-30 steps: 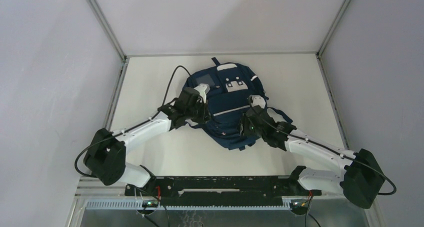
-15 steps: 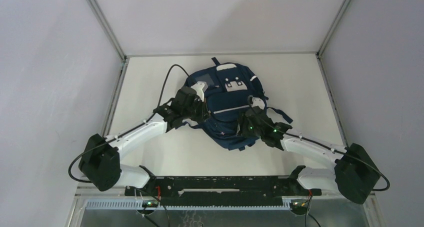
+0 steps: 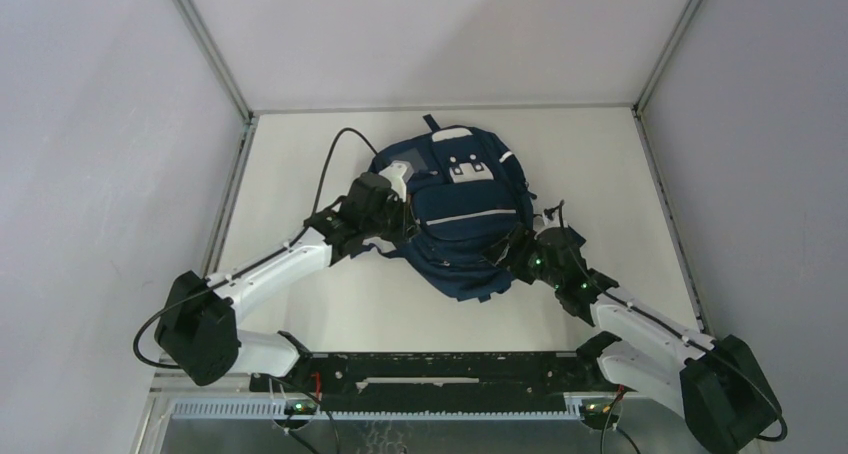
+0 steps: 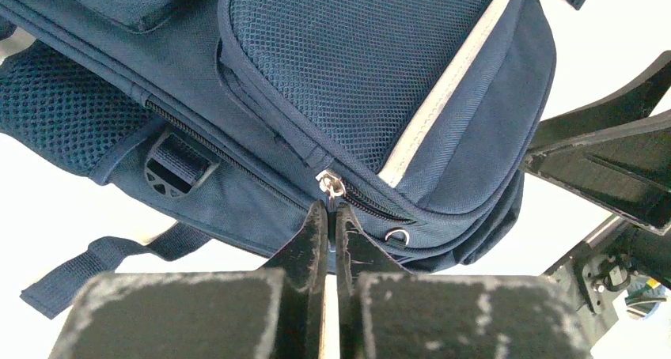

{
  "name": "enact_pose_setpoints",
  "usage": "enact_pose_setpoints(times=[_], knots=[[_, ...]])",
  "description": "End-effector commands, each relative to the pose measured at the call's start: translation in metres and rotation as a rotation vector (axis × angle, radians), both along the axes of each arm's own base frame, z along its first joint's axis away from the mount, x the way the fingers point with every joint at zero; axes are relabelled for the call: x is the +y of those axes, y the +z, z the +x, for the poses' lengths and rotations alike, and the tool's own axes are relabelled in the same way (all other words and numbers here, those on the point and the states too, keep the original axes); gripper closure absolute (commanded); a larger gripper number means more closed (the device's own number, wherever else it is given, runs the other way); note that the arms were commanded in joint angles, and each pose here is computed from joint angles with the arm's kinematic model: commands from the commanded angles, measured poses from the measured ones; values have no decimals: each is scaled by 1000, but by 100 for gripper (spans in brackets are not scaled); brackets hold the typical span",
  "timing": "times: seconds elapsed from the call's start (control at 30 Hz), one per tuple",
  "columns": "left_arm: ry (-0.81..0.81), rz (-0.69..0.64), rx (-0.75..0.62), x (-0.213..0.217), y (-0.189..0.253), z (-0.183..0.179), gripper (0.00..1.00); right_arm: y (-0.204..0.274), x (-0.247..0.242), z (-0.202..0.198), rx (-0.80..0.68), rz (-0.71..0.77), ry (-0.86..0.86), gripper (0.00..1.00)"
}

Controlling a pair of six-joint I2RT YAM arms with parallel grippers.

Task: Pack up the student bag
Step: Adjust the student bag at the center of the board.

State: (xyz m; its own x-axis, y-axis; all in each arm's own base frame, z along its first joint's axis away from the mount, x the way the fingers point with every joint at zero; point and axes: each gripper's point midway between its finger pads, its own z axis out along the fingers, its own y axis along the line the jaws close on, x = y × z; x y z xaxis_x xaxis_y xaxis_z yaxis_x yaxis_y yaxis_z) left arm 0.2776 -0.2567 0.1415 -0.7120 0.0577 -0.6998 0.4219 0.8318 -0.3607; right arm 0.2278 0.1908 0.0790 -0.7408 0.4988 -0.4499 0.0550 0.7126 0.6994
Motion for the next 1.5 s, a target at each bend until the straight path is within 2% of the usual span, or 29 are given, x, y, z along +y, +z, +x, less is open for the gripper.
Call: enact_pose_setpoints(times=[0.0, 0.17, 0.2, 0.3, 0.33, 0.5, 0.53, 0.63, 0.77, 0.93, 1.13, 1.37, 1.47], knots=[[-17, -109, -83, -13, 35, 5, 100, 21, 17, 4, -24, 139, 37, 24], [-56, -112, -80, -15, 33, 0, 100, 40, 26, 16, -84, 222, 47, 29], [-54, -111, -83, -14, 33, 0, 100, 44, 27, 19, -101, 233, 48, 38], [-53, -95, -80, -10, 36, -3, 96, 56, 28, 27, -140, 242, 45, 87], [-59, -81, -67, -8, 35, -6, 92, 59, 28, 29, -148, 240, 47, 100], [-13, -30, 14, 6, 23, -16, 58, 74, 31, 32, -186, 255, 64, 100], [9, -32, 27, 10, 21, -18, 50, 79, 32, 32, -201, 264, 69, 100], [74, -84, 72, 15, 20, -28, 34, 93, 32, 32, -240, 282, 74, 100], [140, -170, 148, 15, 14, -41, 30, 103, 31, 31, -270, 278, 82, 100], [147, -359, 266, -7, 5, -55, 26, 108, 31, 32, -286, 283, 79, 100], [163, -461, 289, -23, 1, -46, 27, 121, 35, 34, -308, 321, 86, 100], [228, -586, 266, -28, 3, -32, 39, 124, 35, 34, -311, 319, 87, 100], [232, -586, 281, -32, -2, -27, 42, 122, 34, 33, -302, 313, 87, 100]])
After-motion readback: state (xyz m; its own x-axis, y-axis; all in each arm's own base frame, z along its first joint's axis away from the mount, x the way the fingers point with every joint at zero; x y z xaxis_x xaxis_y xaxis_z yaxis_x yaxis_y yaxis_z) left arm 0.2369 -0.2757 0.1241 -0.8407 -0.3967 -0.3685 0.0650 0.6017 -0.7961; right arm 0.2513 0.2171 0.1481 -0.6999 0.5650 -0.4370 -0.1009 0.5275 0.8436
